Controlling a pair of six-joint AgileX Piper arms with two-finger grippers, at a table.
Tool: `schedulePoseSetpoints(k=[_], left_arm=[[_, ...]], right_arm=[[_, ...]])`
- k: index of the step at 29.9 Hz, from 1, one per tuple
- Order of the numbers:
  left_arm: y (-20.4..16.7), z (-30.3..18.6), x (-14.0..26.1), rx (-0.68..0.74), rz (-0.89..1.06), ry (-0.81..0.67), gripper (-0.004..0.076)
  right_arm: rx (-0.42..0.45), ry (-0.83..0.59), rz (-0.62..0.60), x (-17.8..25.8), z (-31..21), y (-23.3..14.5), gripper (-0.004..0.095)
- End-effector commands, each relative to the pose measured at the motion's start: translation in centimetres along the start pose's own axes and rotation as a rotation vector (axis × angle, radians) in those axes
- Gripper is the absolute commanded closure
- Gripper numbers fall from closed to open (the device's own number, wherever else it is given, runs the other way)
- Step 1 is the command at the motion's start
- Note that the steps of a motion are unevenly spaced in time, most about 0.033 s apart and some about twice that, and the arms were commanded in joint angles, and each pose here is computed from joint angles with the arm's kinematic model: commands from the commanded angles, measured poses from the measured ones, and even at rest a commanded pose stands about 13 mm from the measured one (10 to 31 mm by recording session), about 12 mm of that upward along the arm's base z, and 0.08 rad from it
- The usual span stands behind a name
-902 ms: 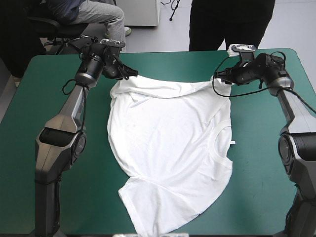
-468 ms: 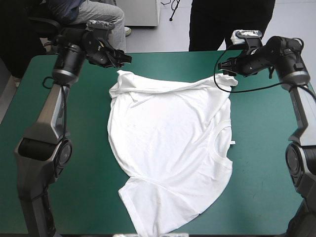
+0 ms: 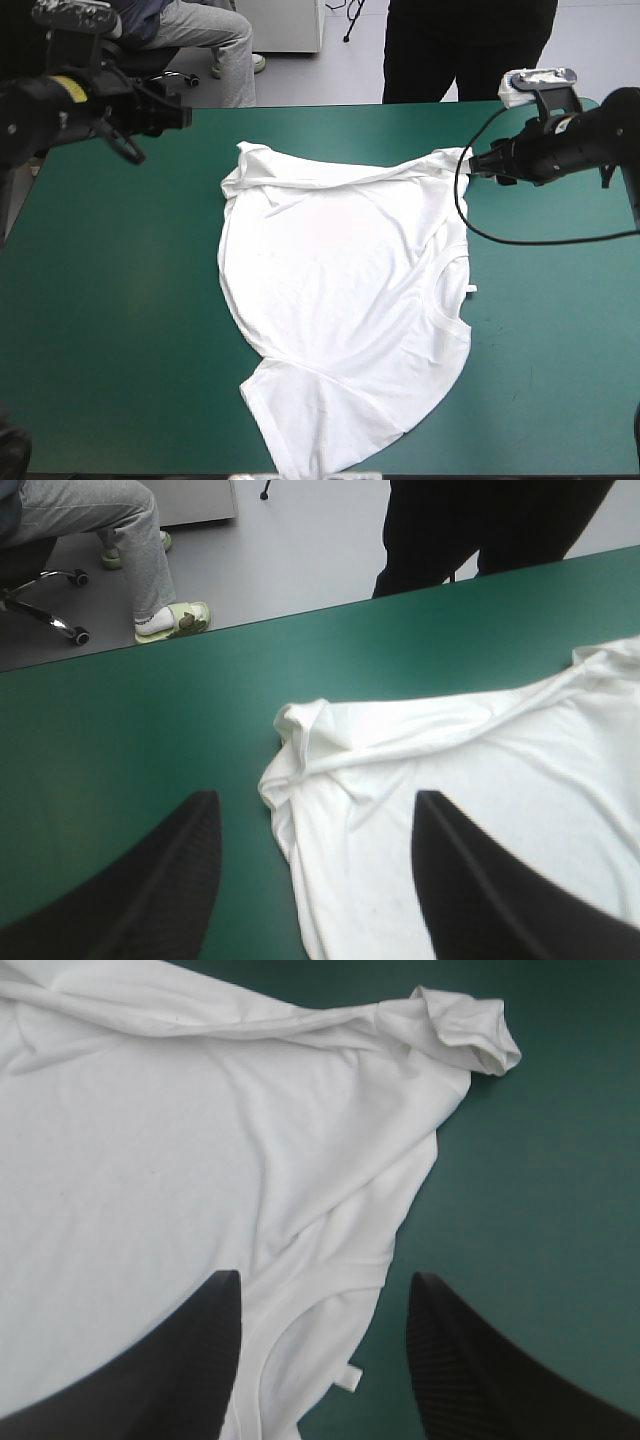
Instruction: Fold the cloth
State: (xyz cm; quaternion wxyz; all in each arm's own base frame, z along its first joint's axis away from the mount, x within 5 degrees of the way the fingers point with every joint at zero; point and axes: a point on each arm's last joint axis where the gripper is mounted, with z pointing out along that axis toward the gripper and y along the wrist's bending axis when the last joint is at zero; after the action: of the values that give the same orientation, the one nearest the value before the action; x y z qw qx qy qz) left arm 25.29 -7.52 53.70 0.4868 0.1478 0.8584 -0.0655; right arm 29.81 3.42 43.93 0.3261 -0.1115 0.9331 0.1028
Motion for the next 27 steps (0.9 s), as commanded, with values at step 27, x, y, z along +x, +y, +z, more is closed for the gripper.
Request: schedulePoseSetpoints(k=[27], left_arm=[[-10.5, 5.7, 21.9, 0.22, 0.187, 0.71, 0.0289]], right_arm=[[0.021, -0.125, -0.062, 4.8, -6.8, 2.1, 0.0494]])
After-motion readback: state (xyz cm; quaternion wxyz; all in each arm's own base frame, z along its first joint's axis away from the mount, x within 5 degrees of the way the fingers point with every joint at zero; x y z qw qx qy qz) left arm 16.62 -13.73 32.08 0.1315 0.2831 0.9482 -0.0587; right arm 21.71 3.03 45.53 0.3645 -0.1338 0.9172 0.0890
